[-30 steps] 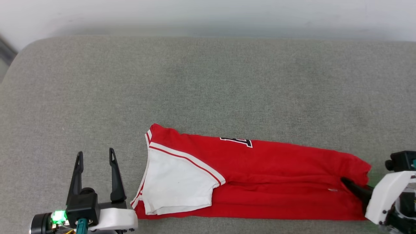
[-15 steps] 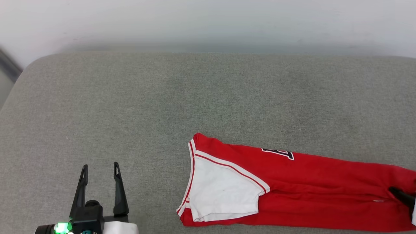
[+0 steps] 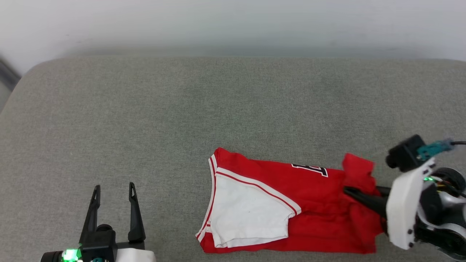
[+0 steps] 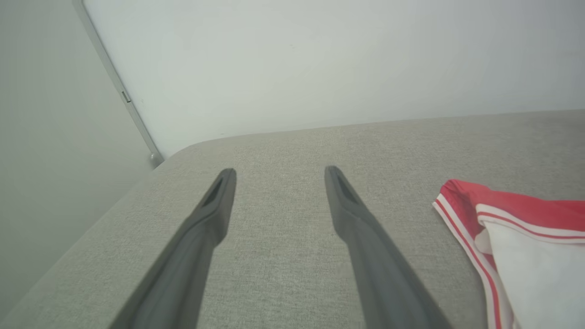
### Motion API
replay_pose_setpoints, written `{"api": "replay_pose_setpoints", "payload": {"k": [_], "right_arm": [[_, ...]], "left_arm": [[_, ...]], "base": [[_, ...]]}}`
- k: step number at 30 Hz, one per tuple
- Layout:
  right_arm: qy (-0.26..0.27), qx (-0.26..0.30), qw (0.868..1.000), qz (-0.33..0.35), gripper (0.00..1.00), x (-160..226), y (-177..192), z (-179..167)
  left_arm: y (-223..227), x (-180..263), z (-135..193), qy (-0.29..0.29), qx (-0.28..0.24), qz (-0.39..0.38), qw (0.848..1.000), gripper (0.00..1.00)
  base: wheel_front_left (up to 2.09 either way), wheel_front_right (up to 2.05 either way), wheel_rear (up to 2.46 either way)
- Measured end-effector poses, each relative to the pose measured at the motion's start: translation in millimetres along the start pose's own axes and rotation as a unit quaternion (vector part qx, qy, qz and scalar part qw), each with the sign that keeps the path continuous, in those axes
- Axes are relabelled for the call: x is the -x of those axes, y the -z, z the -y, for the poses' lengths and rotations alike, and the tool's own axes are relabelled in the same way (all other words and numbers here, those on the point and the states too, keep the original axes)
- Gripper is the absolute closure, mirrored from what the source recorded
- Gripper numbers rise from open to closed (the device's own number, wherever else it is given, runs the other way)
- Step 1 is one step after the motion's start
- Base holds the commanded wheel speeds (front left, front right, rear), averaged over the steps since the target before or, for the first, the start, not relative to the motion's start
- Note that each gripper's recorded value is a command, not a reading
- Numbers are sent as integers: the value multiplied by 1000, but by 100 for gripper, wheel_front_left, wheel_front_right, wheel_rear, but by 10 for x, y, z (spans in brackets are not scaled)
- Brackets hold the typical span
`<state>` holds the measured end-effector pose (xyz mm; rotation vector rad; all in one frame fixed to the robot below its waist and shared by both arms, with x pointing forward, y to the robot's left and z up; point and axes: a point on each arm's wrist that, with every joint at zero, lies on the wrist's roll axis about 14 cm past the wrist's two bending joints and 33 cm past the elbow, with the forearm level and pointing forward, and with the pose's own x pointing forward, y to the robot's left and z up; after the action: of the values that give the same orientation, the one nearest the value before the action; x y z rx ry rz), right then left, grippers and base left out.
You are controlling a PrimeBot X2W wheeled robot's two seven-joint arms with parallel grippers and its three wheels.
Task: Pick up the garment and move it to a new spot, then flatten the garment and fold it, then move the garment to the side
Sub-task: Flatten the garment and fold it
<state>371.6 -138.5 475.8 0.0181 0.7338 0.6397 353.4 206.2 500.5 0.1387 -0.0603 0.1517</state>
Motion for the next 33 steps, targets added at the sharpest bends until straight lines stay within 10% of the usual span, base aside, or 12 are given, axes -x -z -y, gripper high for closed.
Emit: {"api": "replay_pose_setpoints", "payload": {"k": [11, 27, 28, 30, 31, 33], "right_arm": [[-99, 144, 983, -58, 100, -711, -326, -803], [-127, 178, 961, -172, 100, -1524, 303, -910], [-128, 174, 962, -165, 70, -1528, 296, -918], [-129, 174, 965, -148, 48, -1514, 248, -939], [-130, 174, 967, -134, 0, -1500, 199, -950], [-130, 174, 972, -90, 0, -1453, -2, -965]], "left_arm": [[114, -157, 106, 10, 6, -14, 1000, 0], [260, -325, 120, 5, 4, -31, 1000, 0], [252, -328, 120, 5, 4, -30, 1000, 0], [240, -321, 121, 5, 4, -28, 1000, 0], [240, -307, 126, 6, 4, -28, 1000, 0], [222, -278, 141, 10, 5, -27, 1000, 0]], "base": [[0, 0, 0], [0, 0, 0], [0, 0, 0], [0, 0, 0], [0, 0, 0], [0, 0, 0]]}}
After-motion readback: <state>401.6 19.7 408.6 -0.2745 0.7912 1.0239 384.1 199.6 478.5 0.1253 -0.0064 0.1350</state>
